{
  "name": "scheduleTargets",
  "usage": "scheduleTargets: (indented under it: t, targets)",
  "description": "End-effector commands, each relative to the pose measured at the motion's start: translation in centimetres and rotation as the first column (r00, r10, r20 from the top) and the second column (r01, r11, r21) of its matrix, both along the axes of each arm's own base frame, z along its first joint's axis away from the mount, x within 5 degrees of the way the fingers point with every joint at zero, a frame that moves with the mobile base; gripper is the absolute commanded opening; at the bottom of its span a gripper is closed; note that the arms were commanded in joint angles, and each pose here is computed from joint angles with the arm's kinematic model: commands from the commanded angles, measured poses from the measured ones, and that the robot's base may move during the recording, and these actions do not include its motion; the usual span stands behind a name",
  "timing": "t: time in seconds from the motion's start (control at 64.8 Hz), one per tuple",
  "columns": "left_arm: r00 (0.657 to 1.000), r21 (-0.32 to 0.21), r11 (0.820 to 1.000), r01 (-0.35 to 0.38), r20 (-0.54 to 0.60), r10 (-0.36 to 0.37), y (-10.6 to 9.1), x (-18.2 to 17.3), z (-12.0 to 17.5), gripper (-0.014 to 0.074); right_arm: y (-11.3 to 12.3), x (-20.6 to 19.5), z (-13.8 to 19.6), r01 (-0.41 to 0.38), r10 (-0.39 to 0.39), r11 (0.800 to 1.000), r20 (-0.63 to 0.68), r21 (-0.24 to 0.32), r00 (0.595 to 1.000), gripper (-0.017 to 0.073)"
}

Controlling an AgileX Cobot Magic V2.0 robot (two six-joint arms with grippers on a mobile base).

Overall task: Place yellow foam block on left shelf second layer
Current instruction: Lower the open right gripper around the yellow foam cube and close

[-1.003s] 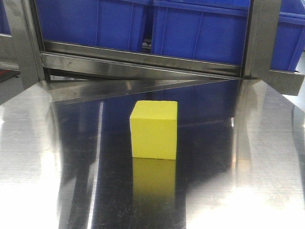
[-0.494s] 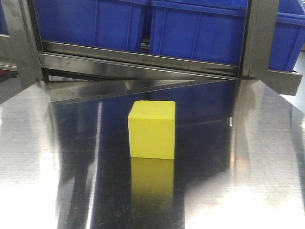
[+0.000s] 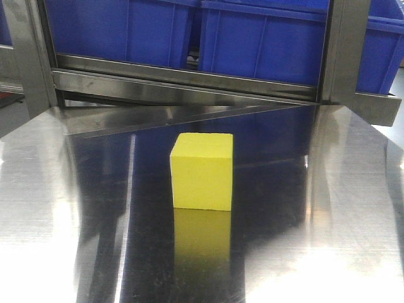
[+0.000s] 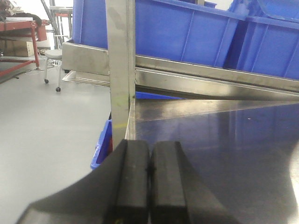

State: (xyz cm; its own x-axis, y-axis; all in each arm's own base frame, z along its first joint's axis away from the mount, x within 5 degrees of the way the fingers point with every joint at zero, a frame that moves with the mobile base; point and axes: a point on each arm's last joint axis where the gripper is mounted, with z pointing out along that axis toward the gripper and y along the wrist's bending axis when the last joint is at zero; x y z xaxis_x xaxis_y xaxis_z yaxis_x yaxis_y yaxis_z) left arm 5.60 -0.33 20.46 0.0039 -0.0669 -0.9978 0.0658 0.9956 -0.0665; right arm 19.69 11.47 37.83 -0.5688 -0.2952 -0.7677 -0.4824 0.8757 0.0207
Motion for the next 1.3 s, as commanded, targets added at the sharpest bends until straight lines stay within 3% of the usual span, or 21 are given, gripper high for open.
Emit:
scheduleTargets:
  t: [0.0, 0.077, 0.139, 0.231, 0.355, 0.571, 0.679, 0.91, 1.018, 1.281]
  targets:
    - [0.998, -0.014, 1.000, 0.017, 0.053, -0.017, -0.1, 0.1, -0.1, 0.0136, 2.7, 1.0, 1.5, -0.048, 0.048, 0.998, 0.010, 0.028, 0.999, 0.0624]
    - [0.998, -0.014, 1.000, 0.017, 0.053, -0.017, -0.1, 0.1, -0.1, 0.0136, 4.9, 2.1, 1.3, -0.008, 0.015, 0.998, -0.097, 0.065, 0.995, 0.0624]
    - [0.998, -0.014, 1.000, 0.017, 0.053, -0.017, -0.1, 0.1, -0.1, 0.0136, 6.9, 3.0, 0.7, 0.070, -0.050, 0.994, -0.209, 0.088, 0.977, 0.0624]
    - [0.998, -0.014, 1.000, 0.017, 0.053, -0.017, -0.1, 0.1, -0.1, 0.0136, 9.4, 4.3, -0.7, 0.176, -0.151, 0.983, -0.327, 0.049, 0.933, 0.0624]
    - [0.998, -0.014, 1.000, 0.017, 0.053, -0.017, -0.1, 0.1, -0.1, 0.0136, 12.2, 5.7, -1.9, 0.247, -0.232, 0.969, -0.358, -0.004, 0.904, 0.0624]
    - [0.998, -0.014, 1.000, 0.017, 0.053, -0.017, -0.1, 0.1, -0.1, 0.0136, 15.5, 6.9, -3.9, 0.379, -0.349, 0.925, -0.381, 0.003, 0.856, 0.0624]
    - [0.998, -0.014, 1.000, 0.017, 0.053, -0.017, -0.1, 0.1, -0.1, 0.0136, 16.0, 6.9, -4.7, 0.390, -0.366, 0.921, -0.387, -0.018, 0.846, 0.0624]
    - [0.998, -0.014, 1.000, 0.017, 0.053, -0.017, -0.1, 0.1, -0.1, 0.0136, 15.9, 6.8, -5.8, 0.401, -0.413, 0.909, -0.391, -0.115, 0.823, 0.0624]
    - [0.998, -0.014, 1.000, 0.017, 0.053, -0.017, -0.1, 0.1, -0.1, 0.0136, 16.2, 7.0, -6.5, 0.414, -0.430, 0.901, -0.408, -0.131, 0.805, 0.0624]
    - [0.998, -0.014, 1.000, 0.017, 0.053, -0.017, -0.1, 0.1, -0.1, 0.0136, 17.3, 7.4, -8.3, 0.406, -0.421, 0.904, -0.448, -0.134, 0.788, 0.0624]
